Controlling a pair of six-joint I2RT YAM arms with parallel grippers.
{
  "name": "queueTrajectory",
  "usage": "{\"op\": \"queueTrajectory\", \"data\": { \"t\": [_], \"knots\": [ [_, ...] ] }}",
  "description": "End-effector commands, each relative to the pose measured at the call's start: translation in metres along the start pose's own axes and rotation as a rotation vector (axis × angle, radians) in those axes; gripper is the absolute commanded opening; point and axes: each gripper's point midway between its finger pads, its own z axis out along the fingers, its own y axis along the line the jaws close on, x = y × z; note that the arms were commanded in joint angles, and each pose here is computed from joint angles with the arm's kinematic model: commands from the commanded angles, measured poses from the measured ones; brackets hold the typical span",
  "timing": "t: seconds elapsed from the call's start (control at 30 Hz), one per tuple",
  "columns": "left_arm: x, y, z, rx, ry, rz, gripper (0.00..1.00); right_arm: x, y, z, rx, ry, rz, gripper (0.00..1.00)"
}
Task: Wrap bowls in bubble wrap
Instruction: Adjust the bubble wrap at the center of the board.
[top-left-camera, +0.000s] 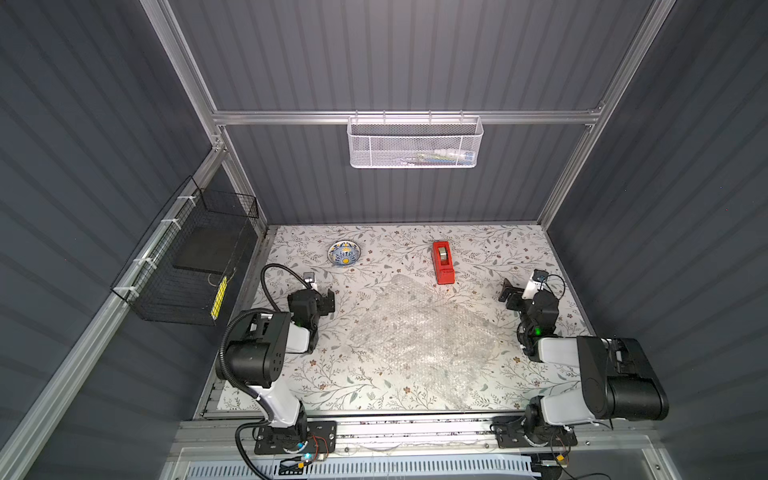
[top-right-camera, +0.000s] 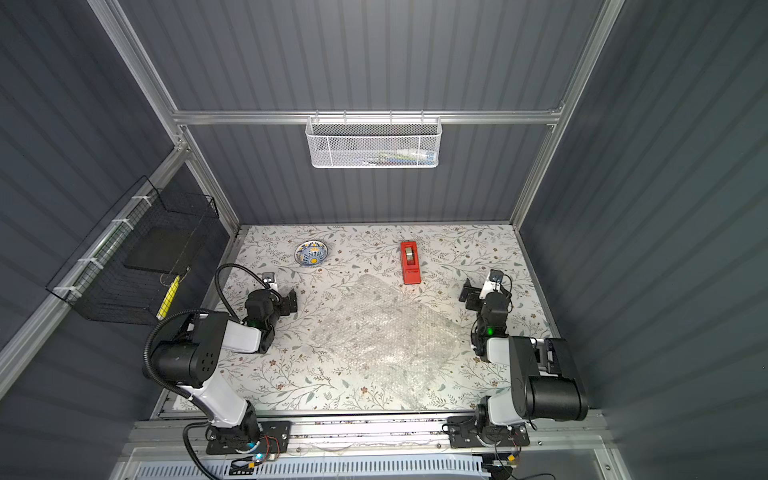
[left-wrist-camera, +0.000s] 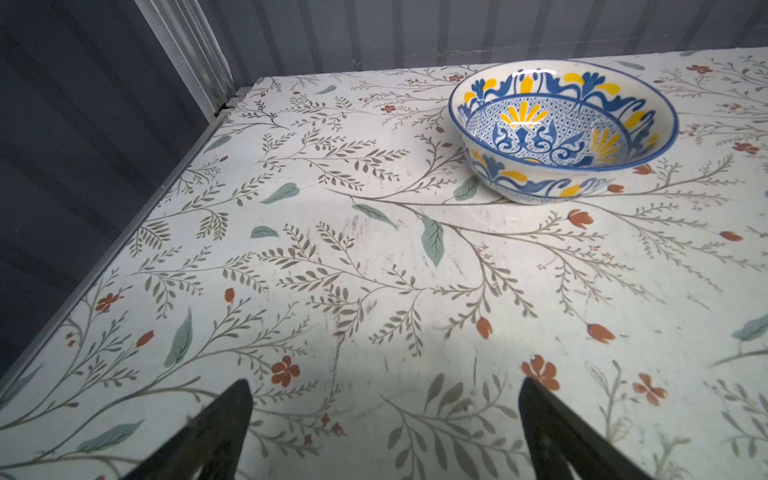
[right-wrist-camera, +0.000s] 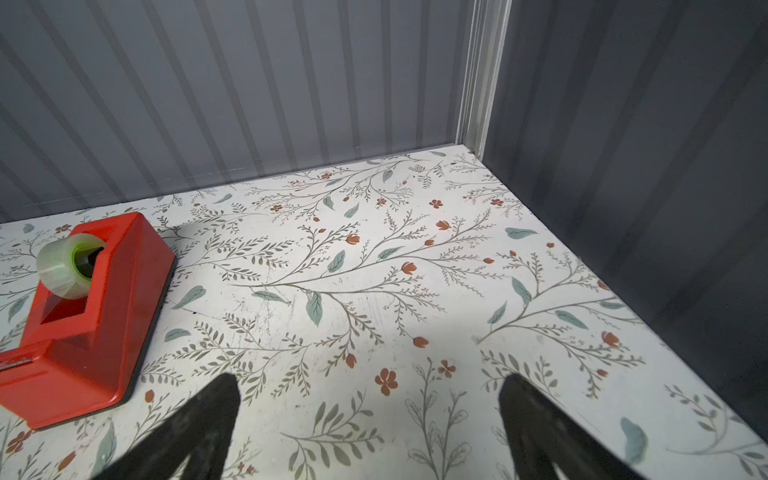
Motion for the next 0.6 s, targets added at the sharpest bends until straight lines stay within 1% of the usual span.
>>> {"op": "queueTrajectory", "data": {
  "t": [0.0, 0.57],
  "knots": [
    [-0.0069, 0.0005, 0.0004, 0.0, -0.023, -0.004, 1.0, -0.0003, 0.0002, -0.0011, 0.002, -0.009, -0.001, 0.99],
    [-0.0064, 0.0, 0.0007, 0.005, -0.019, -0.003, 1.0, -0.0001, 0.0002, -0.0011, 0.002, -0.008, -0.001, 0.99]
  ]
}}
